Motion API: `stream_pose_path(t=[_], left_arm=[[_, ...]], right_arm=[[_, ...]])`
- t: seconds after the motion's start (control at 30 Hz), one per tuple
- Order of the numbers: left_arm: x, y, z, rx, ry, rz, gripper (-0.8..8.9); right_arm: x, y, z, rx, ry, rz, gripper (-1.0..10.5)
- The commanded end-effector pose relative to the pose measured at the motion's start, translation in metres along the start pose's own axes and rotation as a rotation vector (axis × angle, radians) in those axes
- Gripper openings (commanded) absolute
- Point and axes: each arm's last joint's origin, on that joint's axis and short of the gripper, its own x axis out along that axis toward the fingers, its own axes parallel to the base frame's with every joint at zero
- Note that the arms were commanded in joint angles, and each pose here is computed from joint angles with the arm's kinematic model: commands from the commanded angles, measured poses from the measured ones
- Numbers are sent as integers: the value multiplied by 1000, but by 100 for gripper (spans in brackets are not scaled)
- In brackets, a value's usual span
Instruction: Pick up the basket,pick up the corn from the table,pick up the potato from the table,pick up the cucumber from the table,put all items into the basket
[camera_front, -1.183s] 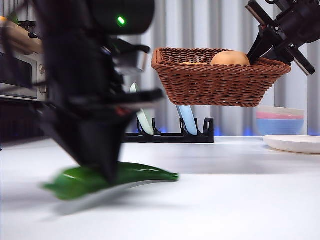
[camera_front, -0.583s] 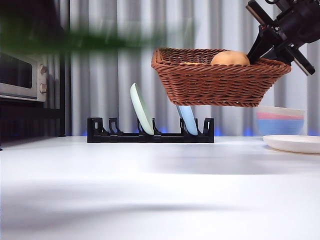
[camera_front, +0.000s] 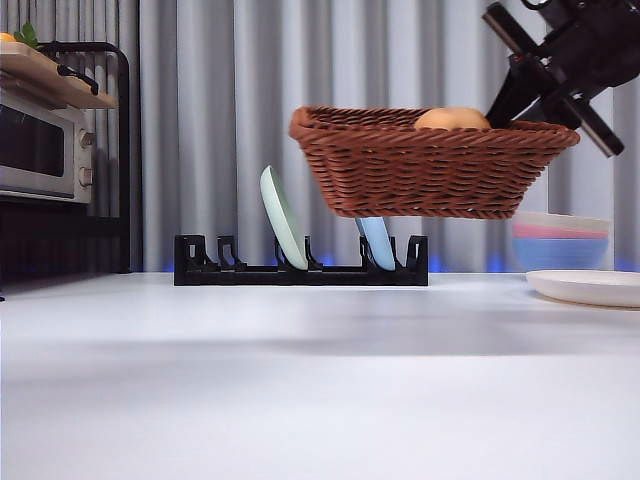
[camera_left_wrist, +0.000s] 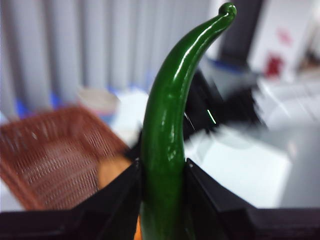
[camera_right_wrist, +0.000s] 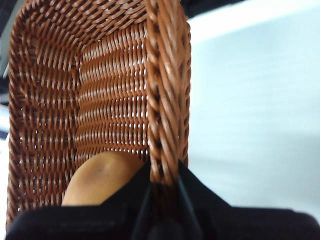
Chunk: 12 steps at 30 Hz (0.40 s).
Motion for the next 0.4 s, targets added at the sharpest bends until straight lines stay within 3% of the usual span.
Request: stream_pose_path(t=[0.03, 0.17, 0.4], left_arm=[[22, 3, -6, -69, 5, 67, -9], [50, 10, -12, -51, 104, 196, -9], [99, 25, -20, 93, 427, 396, -9]], right_arm=[[1, 16, 1, -24, -2, 48, -11], [9, 31, -7, -50, 39, 84, -11], [22, 57, -22, -101, 98, 143, -11]])
